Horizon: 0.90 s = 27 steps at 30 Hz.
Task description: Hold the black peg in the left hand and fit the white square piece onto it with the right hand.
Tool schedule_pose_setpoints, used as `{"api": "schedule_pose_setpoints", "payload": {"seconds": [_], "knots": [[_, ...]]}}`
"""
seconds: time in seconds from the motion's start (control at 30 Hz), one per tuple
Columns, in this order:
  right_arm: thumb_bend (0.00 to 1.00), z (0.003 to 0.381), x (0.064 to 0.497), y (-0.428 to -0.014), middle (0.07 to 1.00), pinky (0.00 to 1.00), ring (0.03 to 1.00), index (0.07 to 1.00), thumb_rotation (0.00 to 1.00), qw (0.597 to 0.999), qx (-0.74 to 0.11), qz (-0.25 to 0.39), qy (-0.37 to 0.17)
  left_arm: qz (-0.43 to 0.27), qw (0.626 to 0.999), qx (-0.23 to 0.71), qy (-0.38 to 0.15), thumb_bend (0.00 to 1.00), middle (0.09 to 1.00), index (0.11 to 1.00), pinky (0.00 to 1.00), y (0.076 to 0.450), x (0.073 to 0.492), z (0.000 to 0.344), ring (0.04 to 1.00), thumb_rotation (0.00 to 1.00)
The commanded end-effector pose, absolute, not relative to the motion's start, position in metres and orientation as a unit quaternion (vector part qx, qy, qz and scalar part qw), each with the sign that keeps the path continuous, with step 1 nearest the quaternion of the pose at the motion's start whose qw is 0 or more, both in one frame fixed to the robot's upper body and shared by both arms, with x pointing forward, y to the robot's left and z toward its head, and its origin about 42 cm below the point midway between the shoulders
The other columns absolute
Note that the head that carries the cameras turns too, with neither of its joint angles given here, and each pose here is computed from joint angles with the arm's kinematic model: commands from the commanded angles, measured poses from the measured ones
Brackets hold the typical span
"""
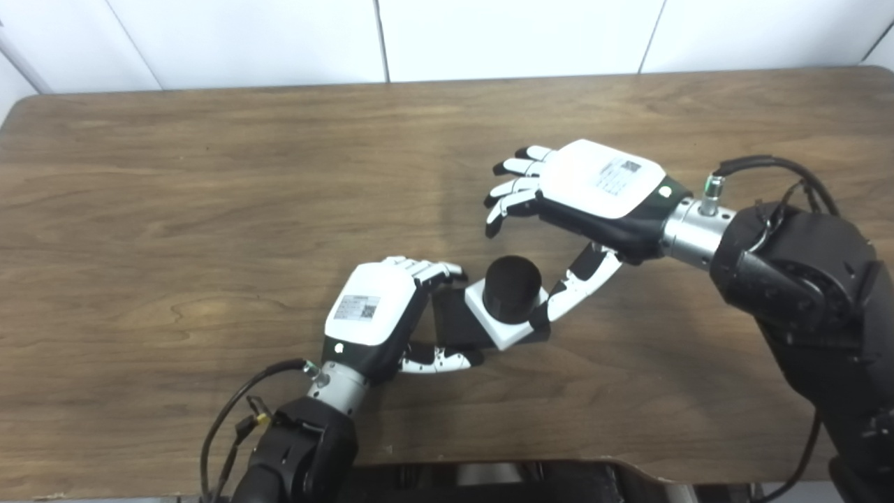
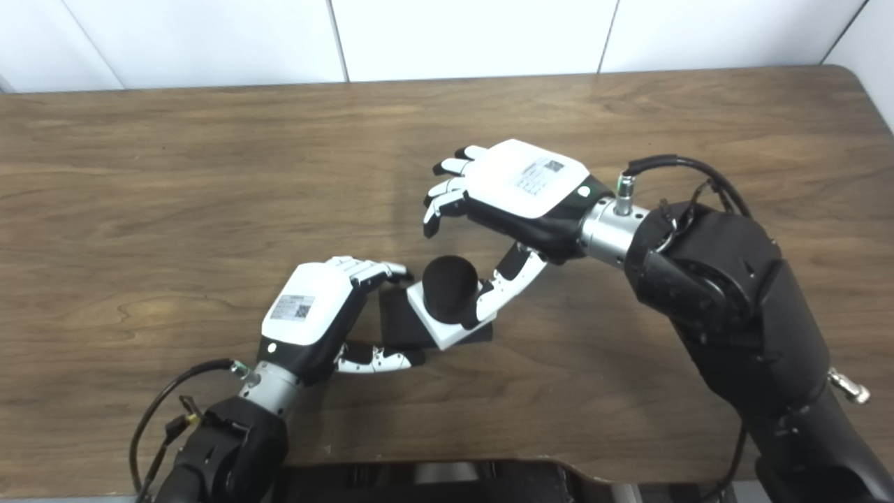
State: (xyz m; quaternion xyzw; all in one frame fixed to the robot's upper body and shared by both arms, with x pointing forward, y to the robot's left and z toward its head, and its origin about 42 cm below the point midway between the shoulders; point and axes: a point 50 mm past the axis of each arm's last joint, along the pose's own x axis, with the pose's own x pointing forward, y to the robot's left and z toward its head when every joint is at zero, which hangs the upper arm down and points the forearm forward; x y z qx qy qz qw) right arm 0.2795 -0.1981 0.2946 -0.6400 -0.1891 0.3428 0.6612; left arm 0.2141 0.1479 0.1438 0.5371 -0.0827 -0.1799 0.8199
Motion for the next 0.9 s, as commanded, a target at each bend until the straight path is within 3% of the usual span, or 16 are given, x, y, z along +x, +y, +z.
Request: {"api": "schedule_pose_setpoints", "payload": {"seconds": [0.0, 0.1, 0.27, 0.53, 0.6, 0.67, 0.77, 0.87], "knots": [[0.85, 0.307, 0.281, -0.202, 0.842, 0.97, 0.942, 0.711, 0.58, 0.662, -0.643, 0.318, -0.215, -0.157, 0.819, 0.550, -0.043, 0.94, 0.811, 0.885, 0.89, 0.159, 0.219, 0.149, 0.823, 0.84], [0.84, 0.306, 0.282, -0.203, 0.839, 0.97, 0.940, 0.701, 0.58, 0.663, -0.645, 0.315, -0.213, -0.148, 0.841, 0.521, -0.007, 0.91, 0.827, 0.892, 0.90, 0.164, 0.220, 0.154, 0.833, 0.91], [0.85, 0.308, 0.283, -0.204, 0.837, 0.98, 0.945, 0.687, 0.56, 0.668, -0.643, 0.310, -0.210, -0.148, 0.884, 0.435, 0.087, 0.82, 0.886, 0.899, 0.82, 0.183, 0.226, 0.167, 0.898, 1.00], [0.85, 0.307, 0.285, -0.208, 0.838, 0.98, 0.947, 0.689, 0.55, 0.685, -0.632, 0.299, -0.204, -0.116, 0.909, 0.385, 0.112, 0.87, 0.900, 0.905, 0.75, 0.214, 0.222, 0.186, 0.890, 0.97], [0.83, 0.306, 0.285, -0.212, 0.846, 0.99, 0.951, 0.729, 0.59, 0.706, -0.614, 0.296, -0.192, -0.093, 0.920, 0.365, 0.110, 0.91, 0.908, 0.904, 0.73, 0.221, 0.218, 0.190, 0.888, 0.97], [0.80, 0.303, 0.285, -0.220, 0.860, 0.98, 0.950, 0.782, 0.66, 0.738, -0.584, 0.294, -0.167, -0.072, 0.935, 0.333, 0.101, 0.88, 0.914, 0.903, 0.73, 0.227, 0.212, 0.195, 0.891, 0.97], [0.71, 0.296, 0.282, -0.234, 0.899, 0.92, 0.928, 0.870, 0.81, 0.782, -0.539, 0.285, -0.131, -0.041, 0.957, 0.275, 0.082, 0.83, 0.903, 0.885, 0.84, 0.236, 0.206, 0.198, 0.916, 0.97], [0.62, 0.281, 0.275, -0.254, 0.945, 0.88, 0.944, 0.924, 0.87, 0.826, -0.488, 0.267, -0.091, -0.014, 0.977, 0.205, 0.051, 0.79, 0.897, 0.879, 0.92, 0.245, 0.204, 0.192, 0.930, 0.94]]}}
